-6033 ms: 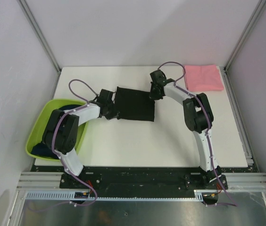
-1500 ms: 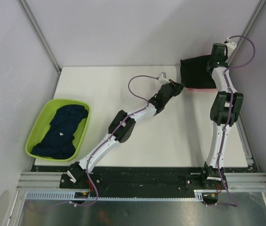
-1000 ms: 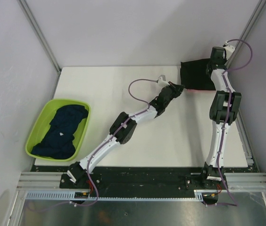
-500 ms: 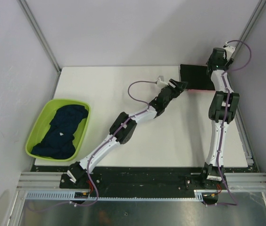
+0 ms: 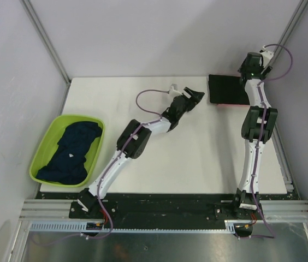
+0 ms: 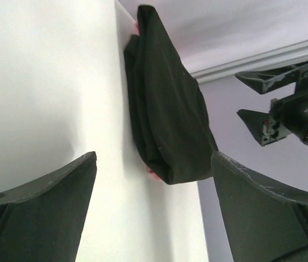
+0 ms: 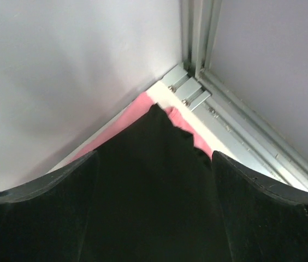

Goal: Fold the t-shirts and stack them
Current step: Put the neatly folded tshirt into the corner of the board with both arms

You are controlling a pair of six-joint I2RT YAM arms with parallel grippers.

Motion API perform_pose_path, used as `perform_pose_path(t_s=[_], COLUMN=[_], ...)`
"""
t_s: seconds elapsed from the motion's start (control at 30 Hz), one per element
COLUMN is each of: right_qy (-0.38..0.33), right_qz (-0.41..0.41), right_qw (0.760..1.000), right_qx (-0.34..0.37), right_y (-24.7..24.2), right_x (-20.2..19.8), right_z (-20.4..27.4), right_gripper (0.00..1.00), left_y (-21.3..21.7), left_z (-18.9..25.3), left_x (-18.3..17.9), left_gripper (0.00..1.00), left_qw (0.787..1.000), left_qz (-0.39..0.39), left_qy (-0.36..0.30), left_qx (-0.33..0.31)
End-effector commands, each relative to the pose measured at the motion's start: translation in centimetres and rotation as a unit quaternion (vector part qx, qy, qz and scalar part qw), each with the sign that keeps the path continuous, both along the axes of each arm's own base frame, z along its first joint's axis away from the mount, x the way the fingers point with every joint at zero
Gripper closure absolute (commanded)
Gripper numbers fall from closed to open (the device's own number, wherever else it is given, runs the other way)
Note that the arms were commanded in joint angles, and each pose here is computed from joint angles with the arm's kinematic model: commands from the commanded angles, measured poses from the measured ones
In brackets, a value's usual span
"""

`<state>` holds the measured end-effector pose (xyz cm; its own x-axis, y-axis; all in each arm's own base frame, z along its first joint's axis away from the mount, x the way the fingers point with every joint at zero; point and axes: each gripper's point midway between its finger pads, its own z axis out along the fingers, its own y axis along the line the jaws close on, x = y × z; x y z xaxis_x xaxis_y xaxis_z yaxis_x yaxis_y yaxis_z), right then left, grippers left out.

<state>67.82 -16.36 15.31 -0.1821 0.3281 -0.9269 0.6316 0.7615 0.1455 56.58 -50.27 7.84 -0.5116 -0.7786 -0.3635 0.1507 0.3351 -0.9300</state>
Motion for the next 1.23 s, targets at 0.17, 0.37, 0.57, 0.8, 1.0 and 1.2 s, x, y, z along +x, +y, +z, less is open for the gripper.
perform_pose_path(t_s=[0.17, 0.37, 0.57, 0.8, 1.0, 1.2], right_qy=[-0.027, 0.037, 0.082, 0.143, 0.157, 0.158], right_qz=[0.057, 0.134, 0.206, 0.239, 0.270, 0.291], right_qw=[0.997, 0.985, 0.956, 0.931, 0.922, 0.915], right_qx=[0.052, 0.102, 0.192, 0.234, 0.229, 0.228], right_y=[9.7, 19.3, 26.7, 31.1, 33.7, 34.9], right_x=[-3.6, -9.2, -16.5, -24.1, -27.2, -27.9], right_z=[9.2, 8.2, 5.5, 1.7, 1.0, 0.7], right_gripper=[0.10, 0.08, 0.07, 0.07, 0.07, 0.06], left_y=[7.4, 14.5, 22.1, 28.2, 31.4, 32.0], left_z=[8.8, 8.2, 8.0, 5.6, 5.1, 7.3], left_x=[-2.6, -7.8, -13.4, -20.2, -23.5, -23.6], left_gripper=[0.04, 0.01, 0.01, 0.01, 0.01, 0.01], left_qw=[0.992, 0.960, 0.920, 0.883, 0.867, 0.867], left_qz=[-0.022, -0.019, -0.016, -0.032, -0.023, -0.017], left_qy=[-0.041, 0.009, 0.057, 0.107, 0.117, 0.096], left_qx=[0.117, 0.279, 0.388, 0.456, 0.483, 0.488])
